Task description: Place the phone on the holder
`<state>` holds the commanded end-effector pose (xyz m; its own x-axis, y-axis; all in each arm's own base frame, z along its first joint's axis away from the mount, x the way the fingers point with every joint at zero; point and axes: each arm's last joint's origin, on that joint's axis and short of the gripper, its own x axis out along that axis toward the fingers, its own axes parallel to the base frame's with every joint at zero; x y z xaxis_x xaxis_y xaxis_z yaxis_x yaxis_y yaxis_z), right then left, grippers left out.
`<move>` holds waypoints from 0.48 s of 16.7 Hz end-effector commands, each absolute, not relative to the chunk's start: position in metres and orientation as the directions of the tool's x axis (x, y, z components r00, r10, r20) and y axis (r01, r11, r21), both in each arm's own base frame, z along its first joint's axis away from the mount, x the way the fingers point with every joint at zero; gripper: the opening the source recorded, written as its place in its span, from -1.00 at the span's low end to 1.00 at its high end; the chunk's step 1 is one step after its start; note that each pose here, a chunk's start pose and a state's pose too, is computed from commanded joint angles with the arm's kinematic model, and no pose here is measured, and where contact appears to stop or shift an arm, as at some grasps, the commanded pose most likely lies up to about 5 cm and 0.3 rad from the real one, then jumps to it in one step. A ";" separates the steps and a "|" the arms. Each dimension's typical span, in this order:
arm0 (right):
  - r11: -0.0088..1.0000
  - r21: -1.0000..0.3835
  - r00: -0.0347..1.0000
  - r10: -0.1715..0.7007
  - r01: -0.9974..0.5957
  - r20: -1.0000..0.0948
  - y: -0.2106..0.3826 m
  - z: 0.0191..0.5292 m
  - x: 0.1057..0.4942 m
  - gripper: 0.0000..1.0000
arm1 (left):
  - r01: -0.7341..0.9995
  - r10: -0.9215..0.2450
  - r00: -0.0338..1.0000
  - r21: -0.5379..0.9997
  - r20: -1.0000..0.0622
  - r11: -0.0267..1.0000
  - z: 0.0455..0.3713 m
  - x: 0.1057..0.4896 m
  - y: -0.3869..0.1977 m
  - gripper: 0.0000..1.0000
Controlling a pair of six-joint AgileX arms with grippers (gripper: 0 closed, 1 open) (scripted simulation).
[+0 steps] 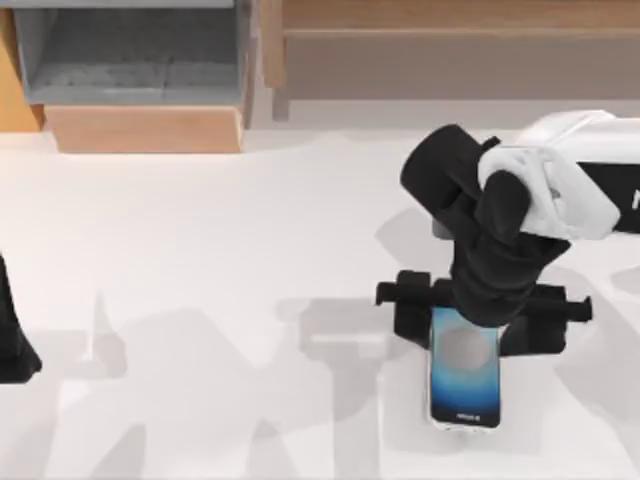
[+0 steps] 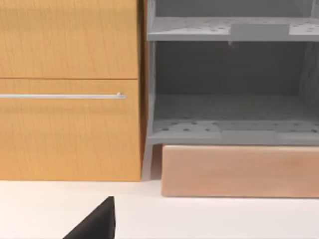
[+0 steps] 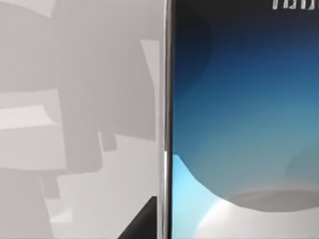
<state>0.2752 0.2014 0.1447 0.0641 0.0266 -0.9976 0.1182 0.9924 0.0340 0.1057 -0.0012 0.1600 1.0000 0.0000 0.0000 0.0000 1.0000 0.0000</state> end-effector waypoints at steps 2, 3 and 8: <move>0.987 0.099 0.121 0.083 0.130 -0.989 0.195 0.166 0.283 -1.00 | 0.000 0.000 1.000 0.000 0.000 1.000 0.160 0.106 -0.001 1.00; 0.981 0.135 0.153 0.114 0.137 -0.982 0.188 0.177 0.288 -1.00 | 0.000 0.000 1.000 0.000 0.000 1.000 0.160 0.106 -0.001 1.00; 0.935 0.321 0.333 0.257 0.151 -0.907 0.135 0.235 0.304 -1.00 | 0.000 0.000 1.000 0.000 0.000 1.000 0.160 0.106 -0.001 1.00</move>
